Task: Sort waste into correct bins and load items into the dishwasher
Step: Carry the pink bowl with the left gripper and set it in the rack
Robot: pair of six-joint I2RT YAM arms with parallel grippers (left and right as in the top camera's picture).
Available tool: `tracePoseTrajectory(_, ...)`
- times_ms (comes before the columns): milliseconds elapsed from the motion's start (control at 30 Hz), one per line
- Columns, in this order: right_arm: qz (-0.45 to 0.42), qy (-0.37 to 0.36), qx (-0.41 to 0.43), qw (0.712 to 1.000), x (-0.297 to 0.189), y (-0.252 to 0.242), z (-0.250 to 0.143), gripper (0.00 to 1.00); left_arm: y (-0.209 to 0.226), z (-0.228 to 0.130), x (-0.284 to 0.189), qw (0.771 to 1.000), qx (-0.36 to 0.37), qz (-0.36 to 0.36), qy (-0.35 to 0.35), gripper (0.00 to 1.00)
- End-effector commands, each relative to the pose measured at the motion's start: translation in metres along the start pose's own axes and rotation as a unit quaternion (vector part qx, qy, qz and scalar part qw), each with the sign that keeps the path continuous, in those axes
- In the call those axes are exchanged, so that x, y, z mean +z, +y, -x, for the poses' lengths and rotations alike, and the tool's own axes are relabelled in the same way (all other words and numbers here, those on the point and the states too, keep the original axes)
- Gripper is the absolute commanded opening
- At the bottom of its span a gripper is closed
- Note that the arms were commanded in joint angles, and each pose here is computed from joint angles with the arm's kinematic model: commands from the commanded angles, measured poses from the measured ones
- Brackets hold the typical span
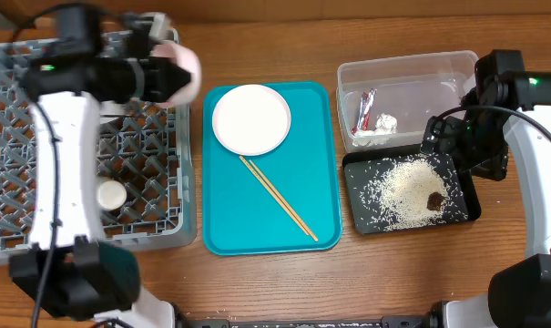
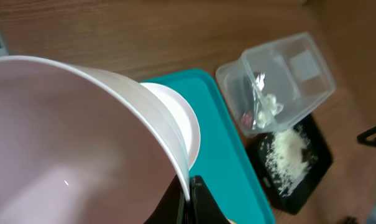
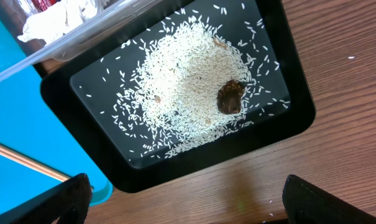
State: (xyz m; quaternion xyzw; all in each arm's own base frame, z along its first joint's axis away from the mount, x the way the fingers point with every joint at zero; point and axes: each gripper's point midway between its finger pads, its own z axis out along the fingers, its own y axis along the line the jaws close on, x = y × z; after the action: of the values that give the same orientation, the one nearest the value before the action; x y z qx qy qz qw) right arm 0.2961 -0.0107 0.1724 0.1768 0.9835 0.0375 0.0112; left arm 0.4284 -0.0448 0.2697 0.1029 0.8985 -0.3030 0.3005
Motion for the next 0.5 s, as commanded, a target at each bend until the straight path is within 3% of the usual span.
tracePoseTrajectory(0,0.004,-0.006,0.001,1.0,-0.003,0.0,0.001,1.0,0.013,0.008,-0.013,0.992,-0.016,-0.117,-0.046,0.04)
tracePoseTrajectory(233,0.004,-0.006,0.001,1.0,-0.003,0.0,0.001,1.0,0.066,0.008,-0.014,0.971,-0.082,-0.202,-0.094,0.04)
tracePoseTrajectory(467,0.004,-0.006,0.001,1.0,-0.003,0.0,0.001,1.0,0.122,-0.006,-0.004,0.963,-0.133,-0.206,-0.108,0.04)
